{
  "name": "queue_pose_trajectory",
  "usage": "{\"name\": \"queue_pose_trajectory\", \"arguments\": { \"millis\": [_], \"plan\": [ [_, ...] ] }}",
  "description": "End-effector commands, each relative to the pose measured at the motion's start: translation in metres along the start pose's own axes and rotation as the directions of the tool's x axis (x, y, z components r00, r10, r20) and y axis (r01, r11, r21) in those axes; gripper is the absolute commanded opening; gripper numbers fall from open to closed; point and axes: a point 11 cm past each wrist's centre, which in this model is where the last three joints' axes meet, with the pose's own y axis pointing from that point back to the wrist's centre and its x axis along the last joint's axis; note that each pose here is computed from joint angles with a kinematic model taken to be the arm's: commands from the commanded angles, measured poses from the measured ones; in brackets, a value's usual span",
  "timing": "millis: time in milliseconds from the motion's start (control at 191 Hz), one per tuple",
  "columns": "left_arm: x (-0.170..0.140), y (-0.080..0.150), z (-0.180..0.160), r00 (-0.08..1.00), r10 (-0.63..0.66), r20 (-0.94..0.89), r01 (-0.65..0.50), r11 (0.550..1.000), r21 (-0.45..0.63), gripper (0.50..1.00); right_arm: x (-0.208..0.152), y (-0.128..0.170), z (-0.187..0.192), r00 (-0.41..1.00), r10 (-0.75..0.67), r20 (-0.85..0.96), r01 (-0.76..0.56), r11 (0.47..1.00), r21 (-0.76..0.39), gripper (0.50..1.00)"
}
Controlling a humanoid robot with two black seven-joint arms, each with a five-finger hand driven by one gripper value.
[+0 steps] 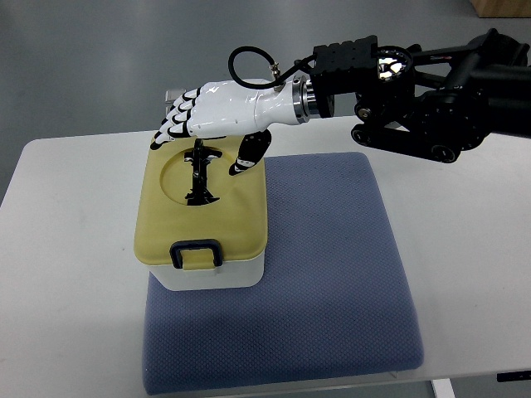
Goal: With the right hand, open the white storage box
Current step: 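Lower the right hand onto the black handle of the yellow lid, then close the right hand fingers around the black lid handle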
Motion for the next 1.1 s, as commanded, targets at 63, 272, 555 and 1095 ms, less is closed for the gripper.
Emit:
{"name": "queue_pose_trajectory", "arguments": {
  "millis": [63,272,555,1095],
  "plan": [
    [0.000,0.000,0.000,1.000,0.000,0.000,0.000,1.000,0.000,1.000,-0.005,-0.003,0.001,1.000,0.007,-0.003,-0.007,1.000,-0.003,0.893],
    [0.001,0.000,0.000,1.000,0.002,0.000,-0.002,1.000,-0.001,1.000,-0.007,-0.014,-0.001,1.000,0.015,-0.022,-0.015,1.000,0.005,0.770],
    [0.001,0.000,0.001,1.000,0.002,0.000,-0.002,1.000,-0.003,1.000,-0.009,-0.023,-0.006,1.000,0.010,-0.028,-0.009,1.000,0.019,0.500],
    [0.000,0.000,0.001,1.000,0.000,0.002,0.000,1.000,-0.001,1.000,0.050,0.006,0.009,0.991,0.071,-0.113,-0.074,0.997,-0.021,0.500]
  ]
}}
